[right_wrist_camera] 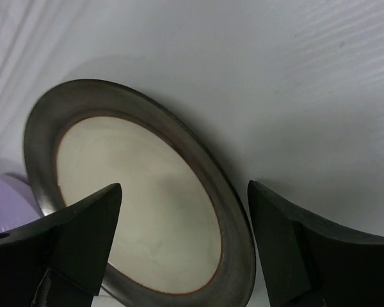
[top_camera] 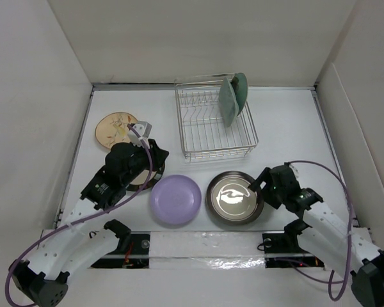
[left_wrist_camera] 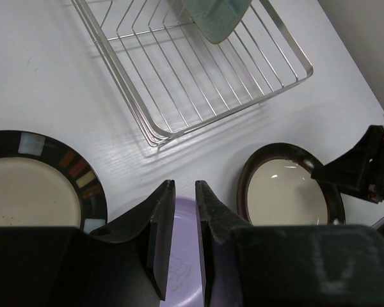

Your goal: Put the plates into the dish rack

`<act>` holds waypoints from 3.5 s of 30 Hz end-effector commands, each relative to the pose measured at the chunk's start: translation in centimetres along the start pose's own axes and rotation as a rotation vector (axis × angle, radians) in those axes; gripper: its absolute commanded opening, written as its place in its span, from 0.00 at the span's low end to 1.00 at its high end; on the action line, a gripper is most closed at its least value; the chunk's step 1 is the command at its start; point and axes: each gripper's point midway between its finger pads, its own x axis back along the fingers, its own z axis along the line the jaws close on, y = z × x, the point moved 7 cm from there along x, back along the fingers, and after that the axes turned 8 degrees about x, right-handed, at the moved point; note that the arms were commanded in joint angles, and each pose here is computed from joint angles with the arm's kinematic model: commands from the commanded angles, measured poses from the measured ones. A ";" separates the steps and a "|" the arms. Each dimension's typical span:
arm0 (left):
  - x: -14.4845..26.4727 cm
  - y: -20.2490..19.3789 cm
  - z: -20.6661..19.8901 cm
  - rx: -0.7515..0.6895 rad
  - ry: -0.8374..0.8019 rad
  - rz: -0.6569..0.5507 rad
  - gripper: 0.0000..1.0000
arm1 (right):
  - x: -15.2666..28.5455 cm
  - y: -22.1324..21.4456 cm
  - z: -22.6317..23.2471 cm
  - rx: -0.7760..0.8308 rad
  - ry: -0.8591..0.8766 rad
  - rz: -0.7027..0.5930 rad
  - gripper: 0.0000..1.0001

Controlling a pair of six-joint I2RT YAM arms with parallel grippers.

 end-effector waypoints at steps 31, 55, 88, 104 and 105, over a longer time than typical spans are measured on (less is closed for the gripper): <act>0.1 1.5 -0.7 -0.009 -0.030 -0.059 0.17 | 6.9 1.8 2.5 0.039 0.233 -0.091 0.00; 1.5 3.0 -0.1 0.008 0.028 -0.163 0.24 | 20.3 15.1 19.4 0.447 0.627 -0.474 0.00; 0.6 2.4 0.0 0.004 0.020 -0.121 0.14 | 5.2 35.0 32.0 0.745 -0.270 -0.996 0.00; 0.4 2.1 -0.2 0.002 -0.001 -0.098 0.18 | -1.2 32.6 32.6 0.877 -0.359 -0.920 0.00; 0.3 2.1 -0.2 0.002 0.000 -0.097 0.18 | -1.3 32.2 32.9 0.885 -0.356 -0.918 0.00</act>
